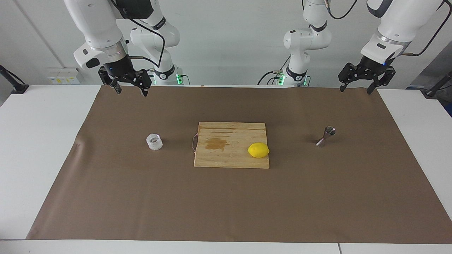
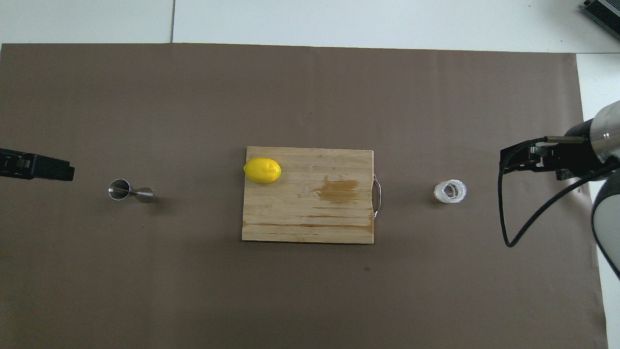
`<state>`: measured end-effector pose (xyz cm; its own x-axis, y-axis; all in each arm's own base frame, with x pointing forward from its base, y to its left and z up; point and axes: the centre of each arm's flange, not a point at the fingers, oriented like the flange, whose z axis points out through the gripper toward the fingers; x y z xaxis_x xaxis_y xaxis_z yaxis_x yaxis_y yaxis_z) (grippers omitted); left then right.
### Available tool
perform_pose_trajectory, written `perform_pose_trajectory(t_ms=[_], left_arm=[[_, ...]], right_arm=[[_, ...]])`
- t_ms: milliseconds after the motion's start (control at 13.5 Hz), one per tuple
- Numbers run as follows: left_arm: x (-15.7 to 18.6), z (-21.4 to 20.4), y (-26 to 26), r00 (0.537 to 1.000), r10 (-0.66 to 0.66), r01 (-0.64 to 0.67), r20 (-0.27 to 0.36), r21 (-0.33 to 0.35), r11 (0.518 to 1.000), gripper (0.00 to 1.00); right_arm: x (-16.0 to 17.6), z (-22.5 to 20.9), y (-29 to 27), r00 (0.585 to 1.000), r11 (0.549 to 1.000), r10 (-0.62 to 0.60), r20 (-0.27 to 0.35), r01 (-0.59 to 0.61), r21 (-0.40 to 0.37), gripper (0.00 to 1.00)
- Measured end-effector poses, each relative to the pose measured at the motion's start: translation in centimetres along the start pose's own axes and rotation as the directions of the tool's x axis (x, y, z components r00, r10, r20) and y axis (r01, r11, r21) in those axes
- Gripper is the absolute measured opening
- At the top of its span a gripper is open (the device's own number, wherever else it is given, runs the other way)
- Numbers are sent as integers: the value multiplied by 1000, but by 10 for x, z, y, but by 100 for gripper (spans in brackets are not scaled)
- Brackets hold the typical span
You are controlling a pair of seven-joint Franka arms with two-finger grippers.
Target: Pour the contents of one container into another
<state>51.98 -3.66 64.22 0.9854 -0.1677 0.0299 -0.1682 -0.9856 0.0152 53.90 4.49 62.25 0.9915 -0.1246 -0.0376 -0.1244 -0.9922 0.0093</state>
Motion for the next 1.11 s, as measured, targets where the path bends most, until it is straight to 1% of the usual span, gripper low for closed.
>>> perform_pose_trajectory(t_ms=[222, 518, 887, 1109], left_arm=[[0, 0, 0, 1000, 7, -7, 0, 0, 1000, 100], [-1, 4, 0, 1000, 8, -7, 16, -2, 1000, 100], [-1, 5, -1, 1000, 7, -7, 15, -2, 1000, 100], [-4, 12, -3, 1000, 2, -2, 29, -3, 1000, 100]], right_arm=[[0, 0, 0, 1000, 1000, 0, 0, 0, 0, 100], [0, 0, 0, 1000, 1000, 0, 0, 0, 0, 100], [0, 0, 0, 1000, 1000, 0, 0, 0, 0, 100], [0, 0, 0, 1000, 1000, 0, 0, 0, 0, 100]])
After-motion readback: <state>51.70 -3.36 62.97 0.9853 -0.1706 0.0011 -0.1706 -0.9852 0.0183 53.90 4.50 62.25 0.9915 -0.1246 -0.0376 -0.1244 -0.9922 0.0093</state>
